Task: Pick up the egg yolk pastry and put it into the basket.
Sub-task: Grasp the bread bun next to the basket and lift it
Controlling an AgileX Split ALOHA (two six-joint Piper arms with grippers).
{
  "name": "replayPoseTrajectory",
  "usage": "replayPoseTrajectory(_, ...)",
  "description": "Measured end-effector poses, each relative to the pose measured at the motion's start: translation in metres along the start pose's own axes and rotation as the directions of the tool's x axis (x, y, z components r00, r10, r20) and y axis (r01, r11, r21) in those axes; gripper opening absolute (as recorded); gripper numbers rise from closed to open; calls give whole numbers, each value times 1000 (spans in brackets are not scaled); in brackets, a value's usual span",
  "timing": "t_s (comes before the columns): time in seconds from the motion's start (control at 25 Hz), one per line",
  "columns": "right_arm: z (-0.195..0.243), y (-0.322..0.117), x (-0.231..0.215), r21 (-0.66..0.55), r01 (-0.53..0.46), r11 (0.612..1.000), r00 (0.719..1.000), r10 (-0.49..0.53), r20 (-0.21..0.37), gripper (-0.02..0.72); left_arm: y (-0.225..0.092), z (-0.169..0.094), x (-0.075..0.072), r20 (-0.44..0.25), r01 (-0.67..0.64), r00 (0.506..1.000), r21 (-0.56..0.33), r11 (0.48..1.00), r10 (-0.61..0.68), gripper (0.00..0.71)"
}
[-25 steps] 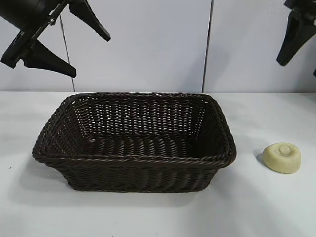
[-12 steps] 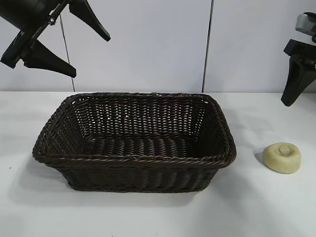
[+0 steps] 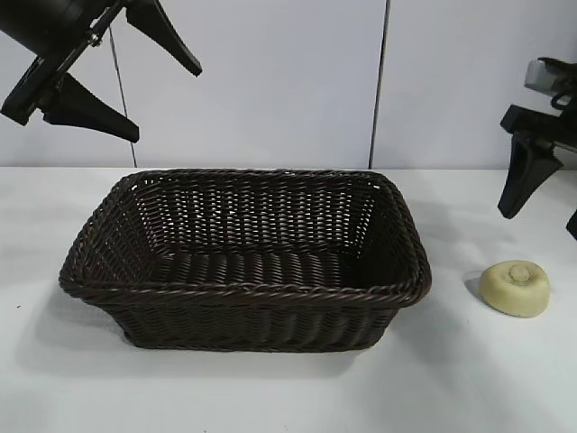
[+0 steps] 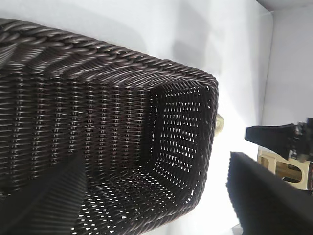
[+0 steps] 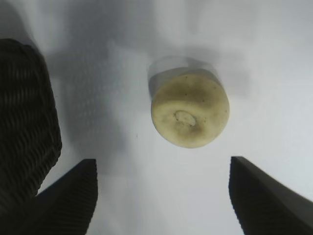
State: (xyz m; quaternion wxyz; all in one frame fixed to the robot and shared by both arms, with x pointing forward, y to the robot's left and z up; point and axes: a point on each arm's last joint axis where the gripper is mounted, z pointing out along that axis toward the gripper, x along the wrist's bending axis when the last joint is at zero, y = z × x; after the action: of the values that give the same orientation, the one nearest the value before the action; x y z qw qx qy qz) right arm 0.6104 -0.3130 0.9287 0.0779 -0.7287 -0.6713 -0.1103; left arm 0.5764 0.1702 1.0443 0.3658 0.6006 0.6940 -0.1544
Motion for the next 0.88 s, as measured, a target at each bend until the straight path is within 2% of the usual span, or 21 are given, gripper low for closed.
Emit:
replayPoseTrajectory(0.2, 13, 3, -3, 10, -19, 1000, 1000, 19, -9, 540, 0, 0, 0, 0, 0, 1000, 3, 1000, 0, 574)
replayPoseTrajectory(0.88, 14, 5, -4, -13, -23, 1000, 1000, 23, -3, 534, -1, 0, 0, 0, -1, 1000, 7, 1000, 1, 574)
